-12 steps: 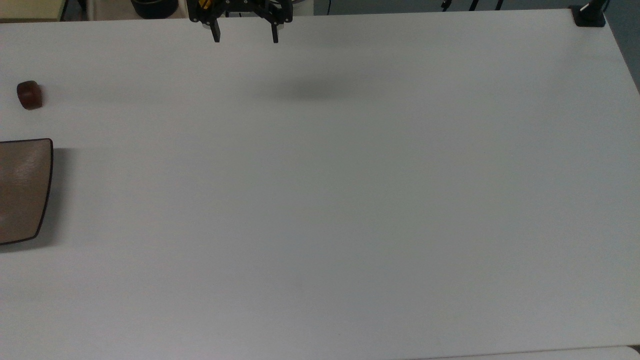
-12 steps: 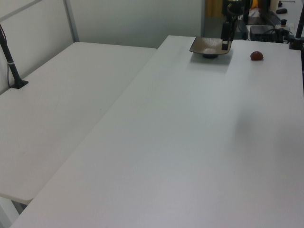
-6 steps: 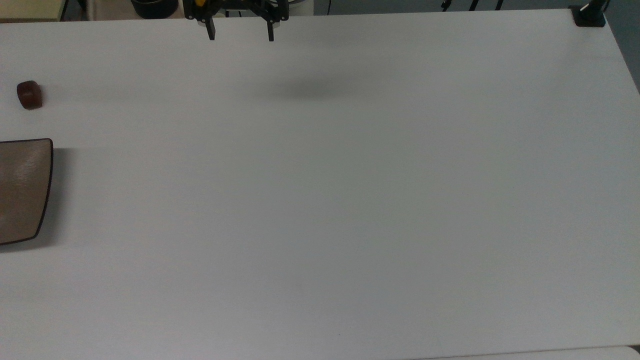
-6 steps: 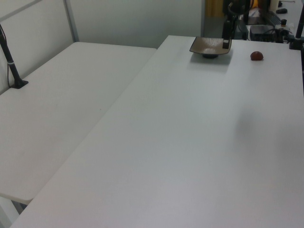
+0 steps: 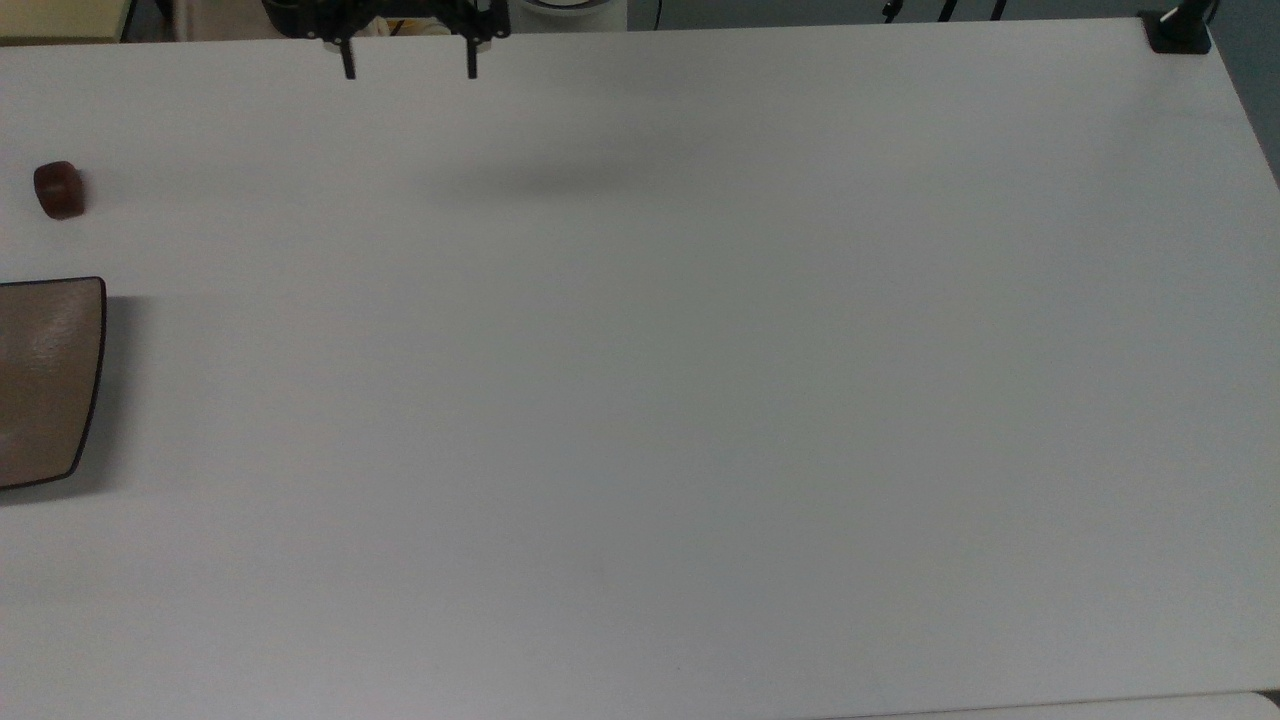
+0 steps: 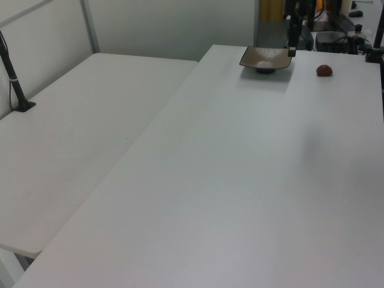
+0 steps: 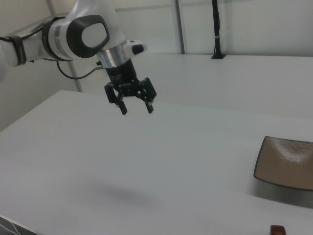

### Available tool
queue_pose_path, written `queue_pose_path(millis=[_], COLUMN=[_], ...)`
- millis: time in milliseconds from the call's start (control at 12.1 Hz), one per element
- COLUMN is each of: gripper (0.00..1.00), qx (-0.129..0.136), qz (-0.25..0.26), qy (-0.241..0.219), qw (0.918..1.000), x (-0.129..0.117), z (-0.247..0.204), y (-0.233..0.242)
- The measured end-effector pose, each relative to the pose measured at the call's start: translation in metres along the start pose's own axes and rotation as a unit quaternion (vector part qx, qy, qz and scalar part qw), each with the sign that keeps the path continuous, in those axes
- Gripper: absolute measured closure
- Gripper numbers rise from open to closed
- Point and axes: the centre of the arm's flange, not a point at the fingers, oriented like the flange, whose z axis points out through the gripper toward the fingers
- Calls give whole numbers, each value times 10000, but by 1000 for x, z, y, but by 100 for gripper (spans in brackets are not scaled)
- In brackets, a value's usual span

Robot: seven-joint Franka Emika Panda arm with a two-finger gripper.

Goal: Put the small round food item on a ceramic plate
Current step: 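Move the open gripper toward the small dark-red round food item, then lower the gripper onto the food item and close to grasp it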

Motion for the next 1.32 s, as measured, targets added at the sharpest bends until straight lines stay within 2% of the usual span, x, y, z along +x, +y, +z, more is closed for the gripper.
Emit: queue_pose_path(millis=[248,579,827,1324], gripper=[0,0,0,0], qx=[-341,-517,-673,-1079], qz=[-492,-776,-601,-331], qy=[-69,-53,19,91], qw=[9982,9956,9959,9936], x=[-12,-48,-68,-110], z=[17,33,63,168], y=[49,140,199,306])
